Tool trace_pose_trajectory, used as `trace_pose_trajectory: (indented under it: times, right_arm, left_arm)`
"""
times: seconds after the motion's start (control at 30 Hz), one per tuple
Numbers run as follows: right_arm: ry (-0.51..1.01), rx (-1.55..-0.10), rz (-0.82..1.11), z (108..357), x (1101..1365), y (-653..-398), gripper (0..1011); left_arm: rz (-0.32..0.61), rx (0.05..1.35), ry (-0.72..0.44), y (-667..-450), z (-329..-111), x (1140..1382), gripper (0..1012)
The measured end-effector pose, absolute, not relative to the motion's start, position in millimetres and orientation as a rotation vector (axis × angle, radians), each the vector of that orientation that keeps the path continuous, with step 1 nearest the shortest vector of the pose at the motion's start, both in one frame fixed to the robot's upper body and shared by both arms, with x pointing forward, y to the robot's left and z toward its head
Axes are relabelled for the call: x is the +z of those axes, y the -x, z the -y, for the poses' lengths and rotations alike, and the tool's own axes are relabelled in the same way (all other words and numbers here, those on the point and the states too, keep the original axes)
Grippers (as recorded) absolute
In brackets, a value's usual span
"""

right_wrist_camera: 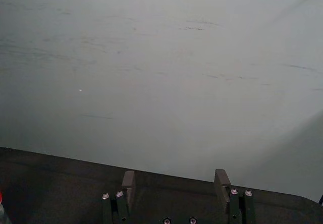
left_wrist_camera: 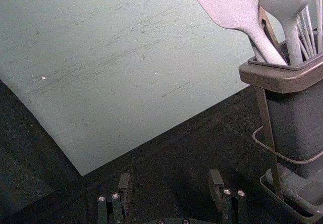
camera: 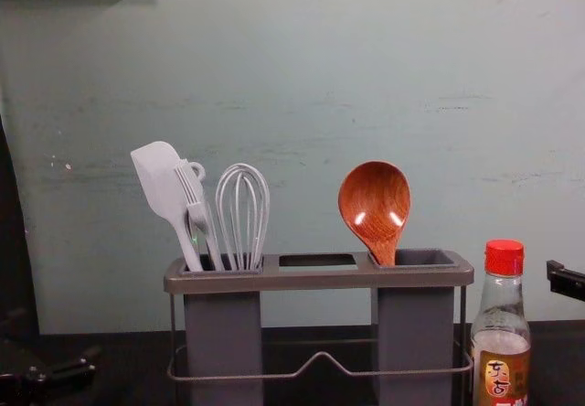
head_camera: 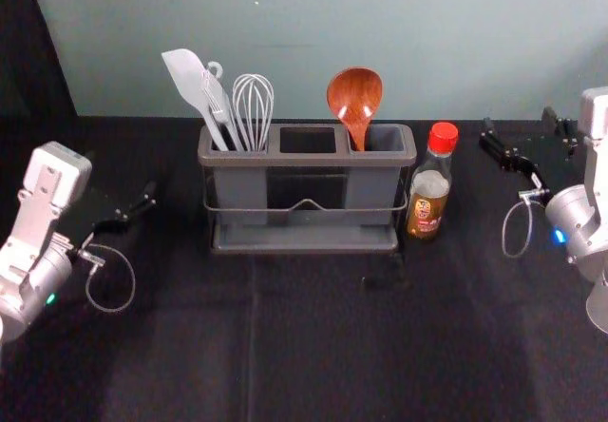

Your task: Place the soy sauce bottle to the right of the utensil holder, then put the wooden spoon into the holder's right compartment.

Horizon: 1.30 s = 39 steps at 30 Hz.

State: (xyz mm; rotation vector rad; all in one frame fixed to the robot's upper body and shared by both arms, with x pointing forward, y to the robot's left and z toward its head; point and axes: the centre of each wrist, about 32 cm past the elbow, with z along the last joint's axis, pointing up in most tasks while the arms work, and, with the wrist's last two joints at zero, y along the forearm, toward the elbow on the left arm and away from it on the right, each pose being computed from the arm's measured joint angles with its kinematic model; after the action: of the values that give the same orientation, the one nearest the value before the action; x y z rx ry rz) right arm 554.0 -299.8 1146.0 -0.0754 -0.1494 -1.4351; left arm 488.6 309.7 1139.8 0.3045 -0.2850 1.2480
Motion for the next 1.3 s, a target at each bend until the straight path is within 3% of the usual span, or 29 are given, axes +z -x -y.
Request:
trace_pose_trajectory:
  times: [1.3]
  right_arm:
    - [0.075,-1.435,0.149,299.8,1146.0,-553.9,1003]
  left_arm:
    - [0.285,1.248,-0.305,-488.6,-309.7,1139.8,1000]
